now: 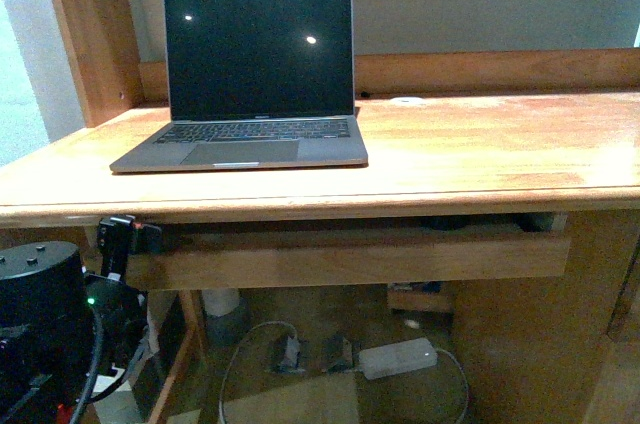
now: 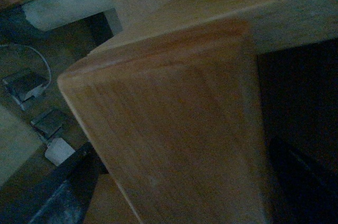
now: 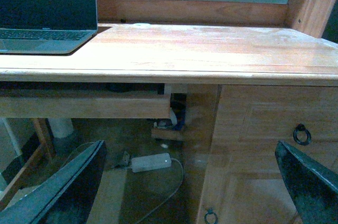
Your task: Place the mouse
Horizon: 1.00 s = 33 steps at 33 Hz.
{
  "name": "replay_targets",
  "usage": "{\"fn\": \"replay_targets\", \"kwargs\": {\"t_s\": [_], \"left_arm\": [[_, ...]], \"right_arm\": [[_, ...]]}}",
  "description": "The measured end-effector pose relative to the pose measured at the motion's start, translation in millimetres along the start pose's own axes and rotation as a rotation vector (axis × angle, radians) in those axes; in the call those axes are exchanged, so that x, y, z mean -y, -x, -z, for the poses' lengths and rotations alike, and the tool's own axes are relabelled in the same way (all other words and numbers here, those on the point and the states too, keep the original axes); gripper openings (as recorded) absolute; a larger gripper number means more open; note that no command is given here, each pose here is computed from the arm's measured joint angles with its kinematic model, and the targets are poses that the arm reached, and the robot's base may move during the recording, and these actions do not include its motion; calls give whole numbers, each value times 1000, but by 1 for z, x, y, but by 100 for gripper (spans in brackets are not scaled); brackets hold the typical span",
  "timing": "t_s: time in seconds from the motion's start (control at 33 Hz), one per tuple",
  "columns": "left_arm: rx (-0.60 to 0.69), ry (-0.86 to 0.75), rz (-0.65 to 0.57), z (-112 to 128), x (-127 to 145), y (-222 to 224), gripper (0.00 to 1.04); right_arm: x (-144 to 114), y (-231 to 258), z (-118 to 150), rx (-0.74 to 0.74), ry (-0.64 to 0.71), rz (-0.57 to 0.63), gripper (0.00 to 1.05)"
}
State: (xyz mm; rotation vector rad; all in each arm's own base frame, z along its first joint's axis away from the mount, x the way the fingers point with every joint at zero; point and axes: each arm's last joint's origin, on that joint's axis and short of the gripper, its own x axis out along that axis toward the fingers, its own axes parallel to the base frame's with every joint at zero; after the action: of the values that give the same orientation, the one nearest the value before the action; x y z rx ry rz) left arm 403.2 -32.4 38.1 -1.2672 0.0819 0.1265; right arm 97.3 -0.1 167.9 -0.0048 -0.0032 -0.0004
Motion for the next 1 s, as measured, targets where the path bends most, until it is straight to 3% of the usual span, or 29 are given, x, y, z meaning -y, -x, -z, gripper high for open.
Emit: {"fn": "replay_targets", "kwargs": {"t_s": [0.18,0.24,0.52,1.0], "left_arm": [[15,53,16,-2,0,-6,60],[10,109,22,1,-1,-7,57],[-10,173,-6,8,-6,8,54],[-54,220,-145,29,-32,121,53]], "right_arm": [[0,0,0,0,0,0,98],[0,0,0,0,0,0,98],[0,0,0,0,0,0,98],[0,0,0,0,0,0,98]]}}
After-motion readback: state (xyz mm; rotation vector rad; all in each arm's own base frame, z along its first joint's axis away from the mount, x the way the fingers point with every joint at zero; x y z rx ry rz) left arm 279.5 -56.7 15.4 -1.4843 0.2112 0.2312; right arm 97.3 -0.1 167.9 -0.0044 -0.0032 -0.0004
